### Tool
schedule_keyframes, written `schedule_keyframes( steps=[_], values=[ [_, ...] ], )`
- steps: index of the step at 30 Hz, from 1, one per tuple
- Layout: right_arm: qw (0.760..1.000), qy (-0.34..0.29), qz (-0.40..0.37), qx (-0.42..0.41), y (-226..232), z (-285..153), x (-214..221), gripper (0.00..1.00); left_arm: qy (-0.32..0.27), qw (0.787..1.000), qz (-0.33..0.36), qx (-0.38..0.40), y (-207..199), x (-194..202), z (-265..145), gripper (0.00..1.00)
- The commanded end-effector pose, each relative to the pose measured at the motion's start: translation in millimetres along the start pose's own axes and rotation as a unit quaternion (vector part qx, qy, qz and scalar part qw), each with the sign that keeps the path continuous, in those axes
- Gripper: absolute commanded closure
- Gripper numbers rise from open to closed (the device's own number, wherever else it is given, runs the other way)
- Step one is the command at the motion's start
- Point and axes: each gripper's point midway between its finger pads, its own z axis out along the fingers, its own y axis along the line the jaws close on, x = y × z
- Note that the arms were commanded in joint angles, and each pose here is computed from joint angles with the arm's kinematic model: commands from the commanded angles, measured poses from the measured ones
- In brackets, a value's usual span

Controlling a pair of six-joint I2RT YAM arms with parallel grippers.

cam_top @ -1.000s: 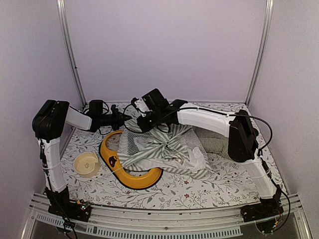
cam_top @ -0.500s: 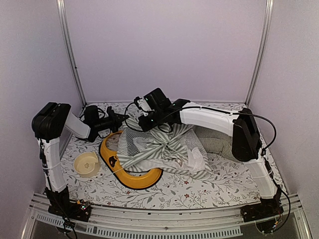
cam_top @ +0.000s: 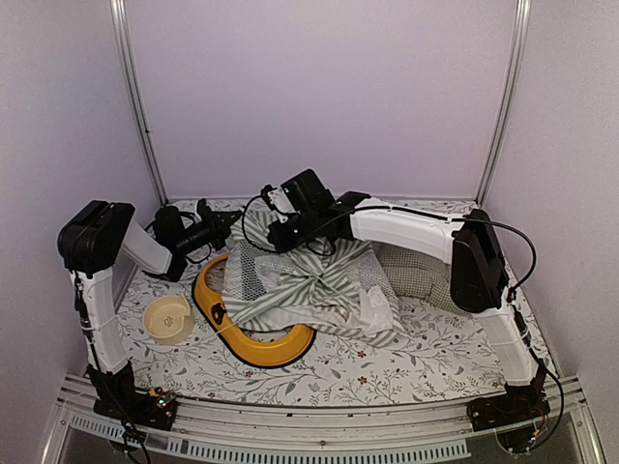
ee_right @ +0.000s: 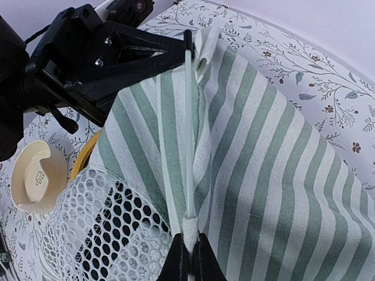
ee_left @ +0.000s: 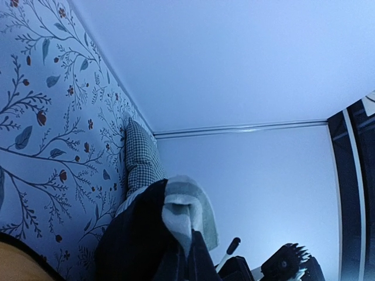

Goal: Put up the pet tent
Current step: Insert the tent pole into the pole socket of the pet tent.

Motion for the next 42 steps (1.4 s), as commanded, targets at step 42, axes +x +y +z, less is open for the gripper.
schedule_keyframes(
  steps=[42],
  values=[
    [0.999,-0.006,-0.023,-0.022,3.5,3.2,-7.7,0.98,-0.096,0.990,0.015,0.098,-94.3,-52.8,-47.2,1.00]
  ],
)
